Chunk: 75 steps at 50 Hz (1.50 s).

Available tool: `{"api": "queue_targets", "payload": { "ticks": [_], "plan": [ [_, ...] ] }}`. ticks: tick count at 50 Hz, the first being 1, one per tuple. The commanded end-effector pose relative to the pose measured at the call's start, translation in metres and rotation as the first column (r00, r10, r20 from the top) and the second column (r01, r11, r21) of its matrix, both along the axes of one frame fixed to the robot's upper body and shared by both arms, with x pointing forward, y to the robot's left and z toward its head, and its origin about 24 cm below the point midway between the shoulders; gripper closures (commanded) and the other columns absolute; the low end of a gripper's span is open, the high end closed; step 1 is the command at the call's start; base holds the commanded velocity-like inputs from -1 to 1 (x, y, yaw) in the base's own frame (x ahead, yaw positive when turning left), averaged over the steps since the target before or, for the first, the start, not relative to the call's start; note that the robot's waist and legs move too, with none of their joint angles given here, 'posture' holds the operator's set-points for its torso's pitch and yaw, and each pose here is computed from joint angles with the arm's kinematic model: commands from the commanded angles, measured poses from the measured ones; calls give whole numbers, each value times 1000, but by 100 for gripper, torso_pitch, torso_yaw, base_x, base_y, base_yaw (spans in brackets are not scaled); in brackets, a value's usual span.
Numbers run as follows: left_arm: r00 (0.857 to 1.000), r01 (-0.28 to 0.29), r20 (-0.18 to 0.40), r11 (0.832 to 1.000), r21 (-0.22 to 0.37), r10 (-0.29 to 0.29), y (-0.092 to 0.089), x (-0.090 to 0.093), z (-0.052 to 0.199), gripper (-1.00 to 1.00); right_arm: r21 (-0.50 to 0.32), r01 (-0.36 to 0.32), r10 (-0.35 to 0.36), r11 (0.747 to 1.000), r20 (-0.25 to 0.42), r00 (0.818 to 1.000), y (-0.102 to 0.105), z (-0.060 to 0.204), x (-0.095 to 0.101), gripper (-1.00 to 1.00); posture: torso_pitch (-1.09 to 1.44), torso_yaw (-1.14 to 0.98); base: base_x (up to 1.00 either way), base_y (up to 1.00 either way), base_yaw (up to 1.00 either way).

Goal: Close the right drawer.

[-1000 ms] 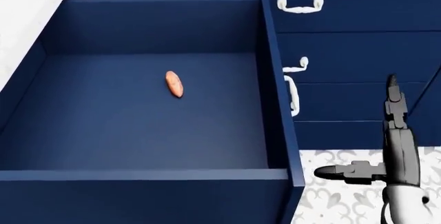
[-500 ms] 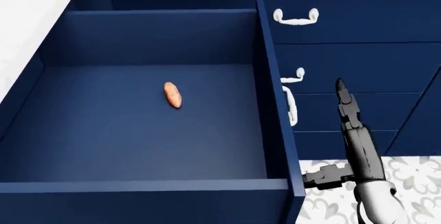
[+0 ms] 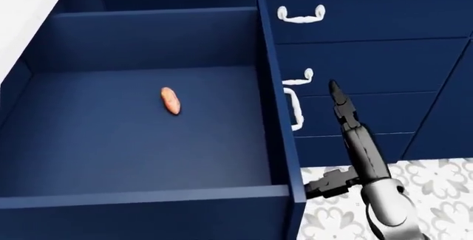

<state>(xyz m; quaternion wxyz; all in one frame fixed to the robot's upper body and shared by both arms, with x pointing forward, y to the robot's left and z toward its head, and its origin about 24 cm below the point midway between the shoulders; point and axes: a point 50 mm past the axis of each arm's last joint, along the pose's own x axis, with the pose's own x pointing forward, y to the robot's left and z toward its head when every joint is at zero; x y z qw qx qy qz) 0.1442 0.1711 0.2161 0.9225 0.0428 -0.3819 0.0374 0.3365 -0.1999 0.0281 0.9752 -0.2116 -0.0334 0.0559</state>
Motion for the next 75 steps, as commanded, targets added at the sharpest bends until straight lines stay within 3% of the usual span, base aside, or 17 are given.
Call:
{"api": "queue_targets", "payload": {
  "ticks": [1,26,46,75],
  "plan": [
    [998,4,60,1000,8,-5,0,-6,8,-100,-4,-66,66,998,108,992,14,24,11,-100,0,0,0,0,0],
    [998,7,59,1000,8,-8,-1,-7,7,-100,-46,-152,156,987,81,985,44,25,19,-100,0,0,0,0,0],
    [998,6,61,1000,6,-7,0,-7,8,-100,-101,-234,243,967,85,966,72,40,30,-100,0,0,0,0,0],
    [998,8,60,1000,4,-8,1,-7,8,-100,-121,-299,310,947,84,947,95,45,33,-100,0,0,0,0,0]
  ]
}}
